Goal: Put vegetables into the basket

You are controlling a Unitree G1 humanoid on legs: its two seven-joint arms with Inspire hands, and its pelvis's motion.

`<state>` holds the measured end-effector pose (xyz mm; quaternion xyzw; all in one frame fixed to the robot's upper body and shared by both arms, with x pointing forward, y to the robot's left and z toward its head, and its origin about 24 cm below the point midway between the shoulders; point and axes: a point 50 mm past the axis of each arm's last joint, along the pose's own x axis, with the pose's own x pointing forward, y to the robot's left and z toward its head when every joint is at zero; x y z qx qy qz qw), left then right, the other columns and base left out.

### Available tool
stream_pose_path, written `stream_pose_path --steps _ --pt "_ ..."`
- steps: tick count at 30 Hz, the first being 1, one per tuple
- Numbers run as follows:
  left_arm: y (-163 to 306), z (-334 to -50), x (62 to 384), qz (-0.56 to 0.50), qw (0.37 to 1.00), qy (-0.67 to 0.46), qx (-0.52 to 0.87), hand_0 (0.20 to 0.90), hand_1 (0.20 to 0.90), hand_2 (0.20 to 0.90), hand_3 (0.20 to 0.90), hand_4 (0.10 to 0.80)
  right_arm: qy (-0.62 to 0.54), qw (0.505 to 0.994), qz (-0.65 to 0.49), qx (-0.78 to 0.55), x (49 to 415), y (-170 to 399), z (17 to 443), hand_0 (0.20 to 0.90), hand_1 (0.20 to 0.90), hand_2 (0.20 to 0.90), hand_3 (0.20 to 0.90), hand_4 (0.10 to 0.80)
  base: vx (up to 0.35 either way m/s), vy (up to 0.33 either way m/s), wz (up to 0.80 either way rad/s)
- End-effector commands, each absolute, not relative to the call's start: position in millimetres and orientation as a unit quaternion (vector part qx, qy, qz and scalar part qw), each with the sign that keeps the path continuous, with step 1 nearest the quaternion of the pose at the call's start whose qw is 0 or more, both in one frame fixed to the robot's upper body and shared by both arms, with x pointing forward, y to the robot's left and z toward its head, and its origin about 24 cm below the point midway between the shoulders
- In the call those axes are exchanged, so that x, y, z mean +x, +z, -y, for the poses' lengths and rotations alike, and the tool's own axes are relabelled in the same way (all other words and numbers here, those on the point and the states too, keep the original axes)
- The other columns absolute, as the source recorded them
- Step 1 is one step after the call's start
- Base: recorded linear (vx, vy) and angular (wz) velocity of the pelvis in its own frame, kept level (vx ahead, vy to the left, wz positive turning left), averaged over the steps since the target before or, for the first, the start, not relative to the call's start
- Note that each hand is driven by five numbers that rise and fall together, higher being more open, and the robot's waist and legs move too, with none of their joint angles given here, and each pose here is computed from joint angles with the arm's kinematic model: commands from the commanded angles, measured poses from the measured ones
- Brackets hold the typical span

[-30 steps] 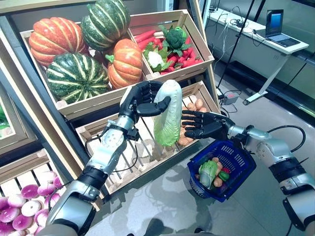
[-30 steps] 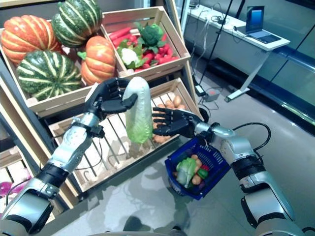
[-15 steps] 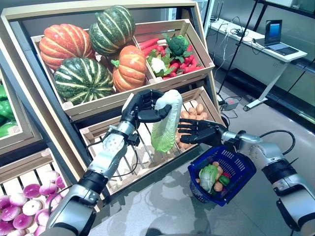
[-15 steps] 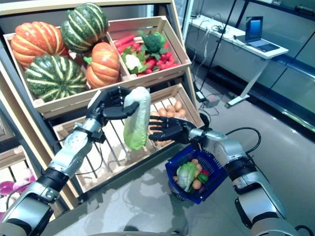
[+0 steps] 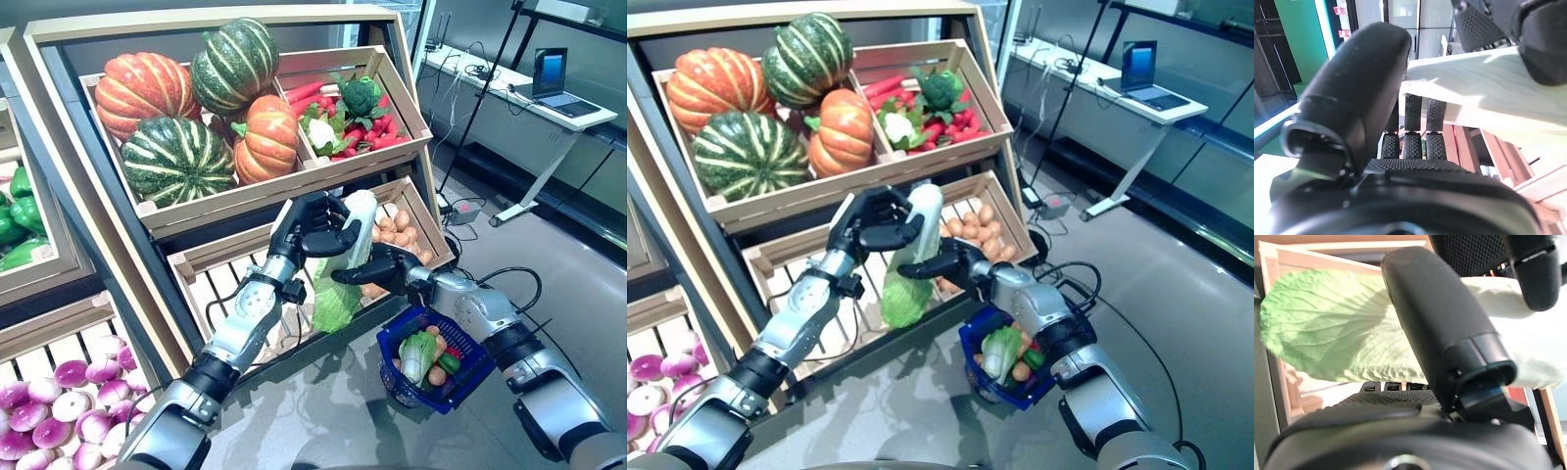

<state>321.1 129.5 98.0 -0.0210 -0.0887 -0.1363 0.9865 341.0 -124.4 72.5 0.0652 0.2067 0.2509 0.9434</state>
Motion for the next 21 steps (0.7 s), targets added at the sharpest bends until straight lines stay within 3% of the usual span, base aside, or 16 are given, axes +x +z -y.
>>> stream_pose_path --steps 1,8,19,20,21 --pt "161.4 -116.8 324.8 0.234 0.96 -0.149 -0.027 0.3 0.3 0.3 0.3 0.4 0.255 0.962 -0.07 0.073 354.9 131.5 115.8 0.9 0.9 0.9 0.9 0.8 0.0 0.0 0.0" --pt "162.0 -122.5 326.2 0.23 0.962 -0.141 -0.05 0.3 0.3 0.3 0.3 0.4 0.249 0.962 -0.065 0.093 349.9 129.8 119.4 0.9 0.9 0.9 0.9 0.8 0.0 0.0 0.0" --pt "162.6 -101.0 322.3 0.211 0.947 -0.2 -0.138 0.3 0.3 0.3 0.3 0.4 0.25 0.963 -0.076 0.072 353.5 119.2 111.8 0.9 0.9 0.9 0.9 0.8 0.0 0.0 0.0" --pt "164.6 -97.4 321.1 0.212 0.945 -0.206 -0.143 0.3 0.3 0.3 0.3 0.4 0.242 0.965 -0.072 0.07 355.4 121.0 111.8 0.867 0.867 0.867 0.867 0.778 0.0 0.0 0.0" --pt "165.7 -95.5 320.5 0.212 0.943 -0.209 -0.146 0.3 0.3 0.3 0.3 0.4 0.236 0.967 -0.068 0.069 356.5 122.2 111.8 0.641 0.641 0.641 0.641 0.627 0.0 0.0 0.0"
